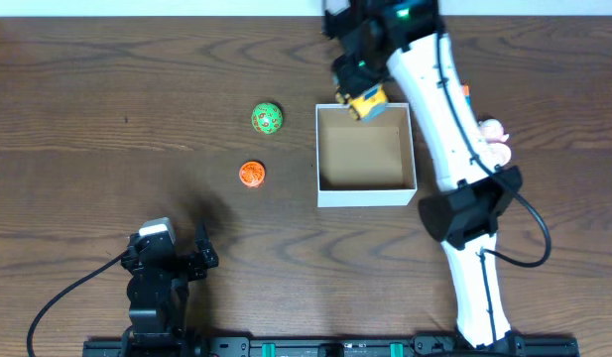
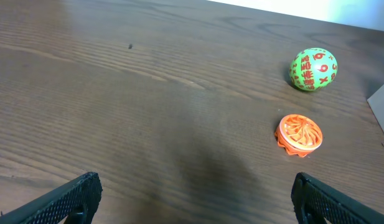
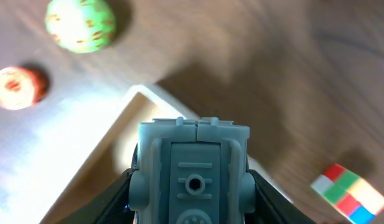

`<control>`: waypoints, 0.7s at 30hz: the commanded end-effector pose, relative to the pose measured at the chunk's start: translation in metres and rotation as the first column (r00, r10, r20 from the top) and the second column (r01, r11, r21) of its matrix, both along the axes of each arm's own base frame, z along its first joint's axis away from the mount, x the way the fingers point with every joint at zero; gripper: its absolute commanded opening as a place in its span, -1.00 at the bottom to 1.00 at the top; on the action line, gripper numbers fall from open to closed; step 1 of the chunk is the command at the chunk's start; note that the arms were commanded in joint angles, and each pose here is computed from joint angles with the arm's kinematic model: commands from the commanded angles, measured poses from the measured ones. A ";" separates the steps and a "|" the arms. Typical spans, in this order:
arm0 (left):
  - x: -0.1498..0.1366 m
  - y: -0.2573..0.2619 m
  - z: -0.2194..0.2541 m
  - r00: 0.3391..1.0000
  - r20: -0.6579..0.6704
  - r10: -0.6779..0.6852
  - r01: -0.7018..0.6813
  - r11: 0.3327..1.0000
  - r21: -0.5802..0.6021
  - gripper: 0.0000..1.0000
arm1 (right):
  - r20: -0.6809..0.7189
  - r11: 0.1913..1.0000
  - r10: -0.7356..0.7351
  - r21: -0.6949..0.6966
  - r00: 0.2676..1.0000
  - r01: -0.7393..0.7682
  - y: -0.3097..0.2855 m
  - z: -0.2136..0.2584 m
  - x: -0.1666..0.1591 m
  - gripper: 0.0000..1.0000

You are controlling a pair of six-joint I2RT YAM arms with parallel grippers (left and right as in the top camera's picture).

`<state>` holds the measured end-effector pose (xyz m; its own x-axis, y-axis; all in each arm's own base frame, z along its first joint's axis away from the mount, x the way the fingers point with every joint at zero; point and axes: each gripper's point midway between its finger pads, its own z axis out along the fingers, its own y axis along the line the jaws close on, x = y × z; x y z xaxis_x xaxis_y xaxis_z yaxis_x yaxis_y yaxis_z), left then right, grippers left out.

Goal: Pack container
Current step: 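Carry the truck with the right gripper into the white box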

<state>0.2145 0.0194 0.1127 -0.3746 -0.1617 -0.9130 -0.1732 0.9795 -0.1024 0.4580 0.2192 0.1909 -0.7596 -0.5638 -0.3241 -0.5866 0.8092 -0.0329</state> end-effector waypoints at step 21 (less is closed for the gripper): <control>0.000 0.001 -0.007 1.000 -0.012 0.008 -0.008 1.000 -0.004 0.96 | -0.124 0.838 0.527 -0.092 0.841 -0.539 0.009 -0.024 -0.043 -0.03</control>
<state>0.2145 0.0194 0.1127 -0.3746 -0.1617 -0.9130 -0.1732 0.9795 -0.1024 0.4197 0.2291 0.1769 -0.4490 -0.8732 -0.1895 -0.8820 0.4671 -0.0627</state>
